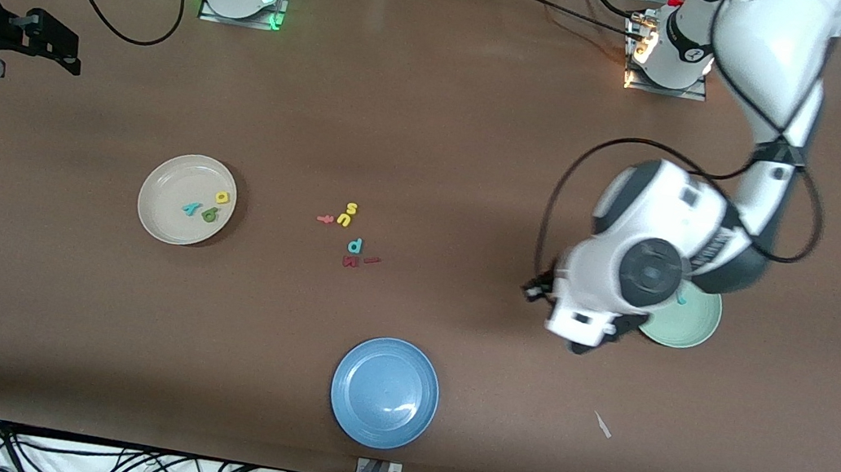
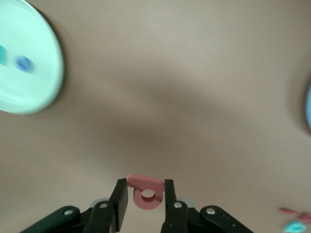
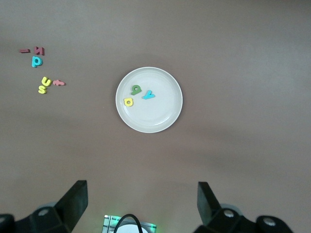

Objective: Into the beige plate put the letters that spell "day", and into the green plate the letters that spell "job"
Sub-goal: 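Carry the pink letter to the green plate and open the left gripper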

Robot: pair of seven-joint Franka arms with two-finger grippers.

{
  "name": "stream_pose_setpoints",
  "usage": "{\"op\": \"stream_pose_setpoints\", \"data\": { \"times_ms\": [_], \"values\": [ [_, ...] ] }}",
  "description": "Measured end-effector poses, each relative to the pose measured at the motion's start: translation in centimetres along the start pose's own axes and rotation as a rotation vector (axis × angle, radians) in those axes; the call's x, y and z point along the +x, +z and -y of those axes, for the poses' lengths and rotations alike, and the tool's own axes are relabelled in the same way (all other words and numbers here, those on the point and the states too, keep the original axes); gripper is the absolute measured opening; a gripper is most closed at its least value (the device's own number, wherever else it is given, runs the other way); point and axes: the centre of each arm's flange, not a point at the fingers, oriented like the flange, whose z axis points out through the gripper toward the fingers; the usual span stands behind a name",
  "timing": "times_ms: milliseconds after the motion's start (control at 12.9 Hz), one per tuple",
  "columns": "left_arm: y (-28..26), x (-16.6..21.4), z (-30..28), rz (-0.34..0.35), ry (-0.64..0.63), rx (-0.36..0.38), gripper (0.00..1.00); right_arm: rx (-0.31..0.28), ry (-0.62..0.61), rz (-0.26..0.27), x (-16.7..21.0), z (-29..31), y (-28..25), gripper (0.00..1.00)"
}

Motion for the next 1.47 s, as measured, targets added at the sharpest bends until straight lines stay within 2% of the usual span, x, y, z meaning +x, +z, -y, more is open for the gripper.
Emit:
{"op": "stream_pose_setpoints", "data": {
  "times_ms": [309, 541, 773, 1236, 1313, 1468],
  "values": [
    [4.6, 7.4, 13.0, 0.079, 0.154, 0.115, 0.33, 0.002, 0.019, 0.001, 0.0, -1.1, 0.2, 1.00],
    [9.5, 10.7, 18.7, 0.099, 0.235, 0.108, 0.33, 0.002, 0.018, -0.001, 0.0, -1.1, 0.2, 1.00],
    [13.6, 10.7, 19.1, 0.060, 0.236, 0.079, 0.33, 0.001, 0.019, -0.005, 0.0, -1.1, 0.0, 1.00],
    [15.8, 10.2, 16.6, -0.004, 0.035, 0.048, 0.33, 0.001, 0.021, -0.007, 0.0, -1.2, -0.1, 1.00],
    [15.8, 10.3, 16.5, -0.011, 0.023, 0.043, 0.40, 0.001, 0.023, -0.007, 0.0, -1.3, -0.1, 1.00],
    [15.4, 10.5, 16.5, -0.021, 0.016, 0.036, 0.61, 0.001, 0.028, -0.007, 0.0, -1.6, -0.1, 1.00]
  ]
}}
